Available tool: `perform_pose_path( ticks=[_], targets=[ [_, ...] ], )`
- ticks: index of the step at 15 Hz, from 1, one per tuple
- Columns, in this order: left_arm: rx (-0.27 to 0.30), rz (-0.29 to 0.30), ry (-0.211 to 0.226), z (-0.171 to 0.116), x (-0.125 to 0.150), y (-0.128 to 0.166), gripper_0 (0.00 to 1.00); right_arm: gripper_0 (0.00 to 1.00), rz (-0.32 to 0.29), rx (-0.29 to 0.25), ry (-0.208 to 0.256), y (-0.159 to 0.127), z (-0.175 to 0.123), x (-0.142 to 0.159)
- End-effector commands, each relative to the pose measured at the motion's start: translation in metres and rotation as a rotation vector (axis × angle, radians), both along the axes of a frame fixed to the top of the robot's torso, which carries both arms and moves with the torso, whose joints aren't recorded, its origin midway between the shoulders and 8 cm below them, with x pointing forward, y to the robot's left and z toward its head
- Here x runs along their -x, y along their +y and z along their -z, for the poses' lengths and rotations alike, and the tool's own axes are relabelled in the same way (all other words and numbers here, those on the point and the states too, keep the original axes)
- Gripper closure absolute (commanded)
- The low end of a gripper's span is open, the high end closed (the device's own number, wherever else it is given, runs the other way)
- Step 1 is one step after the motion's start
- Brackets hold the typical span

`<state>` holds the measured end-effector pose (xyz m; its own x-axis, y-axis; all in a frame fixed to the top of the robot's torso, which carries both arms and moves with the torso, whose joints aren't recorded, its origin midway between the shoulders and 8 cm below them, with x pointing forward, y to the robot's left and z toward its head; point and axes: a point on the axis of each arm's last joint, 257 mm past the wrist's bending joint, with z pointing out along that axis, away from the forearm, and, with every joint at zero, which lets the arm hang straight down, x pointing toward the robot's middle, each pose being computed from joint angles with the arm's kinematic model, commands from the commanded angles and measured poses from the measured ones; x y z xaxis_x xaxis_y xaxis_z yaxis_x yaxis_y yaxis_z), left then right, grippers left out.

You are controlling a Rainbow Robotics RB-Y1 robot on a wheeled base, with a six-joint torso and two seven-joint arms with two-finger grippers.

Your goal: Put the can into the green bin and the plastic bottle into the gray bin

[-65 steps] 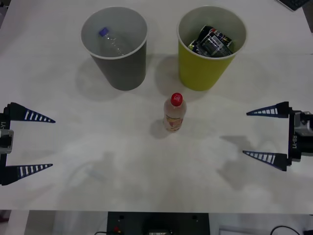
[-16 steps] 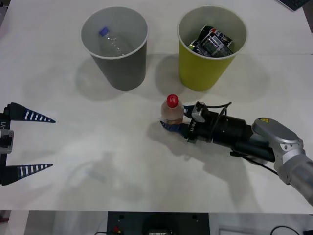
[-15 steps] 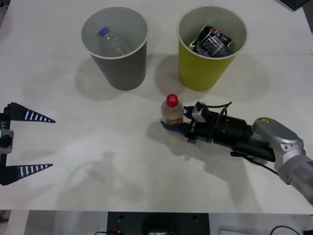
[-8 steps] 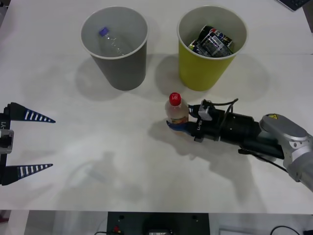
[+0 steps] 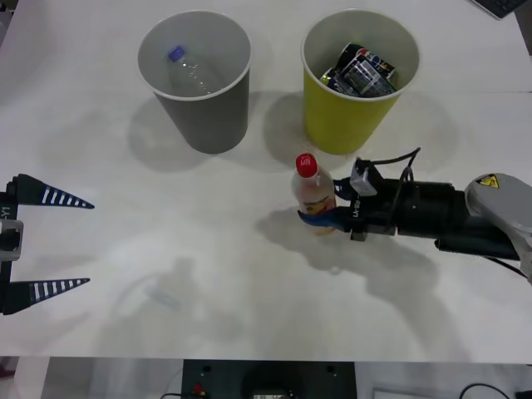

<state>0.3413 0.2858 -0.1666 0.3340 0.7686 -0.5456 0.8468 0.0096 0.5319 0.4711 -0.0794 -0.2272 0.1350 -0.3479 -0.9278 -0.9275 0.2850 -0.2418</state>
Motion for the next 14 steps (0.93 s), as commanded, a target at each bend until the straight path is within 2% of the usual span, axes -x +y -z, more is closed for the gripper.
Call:
perform_pose_path(
  ticks=[1,11,13,14],
  targets=[
    [0.000,0.000,0.000,0.000,0.000,0.000,0.02,1.00,0.041,0.030,0.037,-0.006,-0.011,0.005],
    [0.000,0.000,0.000,0.000,0.000,0.000,0.02,1.00,0.160,0.102,0.233,-0.009,-0.061,0.030],
    [0.000,0.000,0.000,0.000,0.000,0.000,0.02,1.00,0.180,0.131,0.282,-0.012,-0.074,0.035],
    [0.000,0.000,0.000,0.000,0.000,0.000,0.02,1.00,0.190,0.165,0.306,-0.015,-0.081,0.038]
  ],
)
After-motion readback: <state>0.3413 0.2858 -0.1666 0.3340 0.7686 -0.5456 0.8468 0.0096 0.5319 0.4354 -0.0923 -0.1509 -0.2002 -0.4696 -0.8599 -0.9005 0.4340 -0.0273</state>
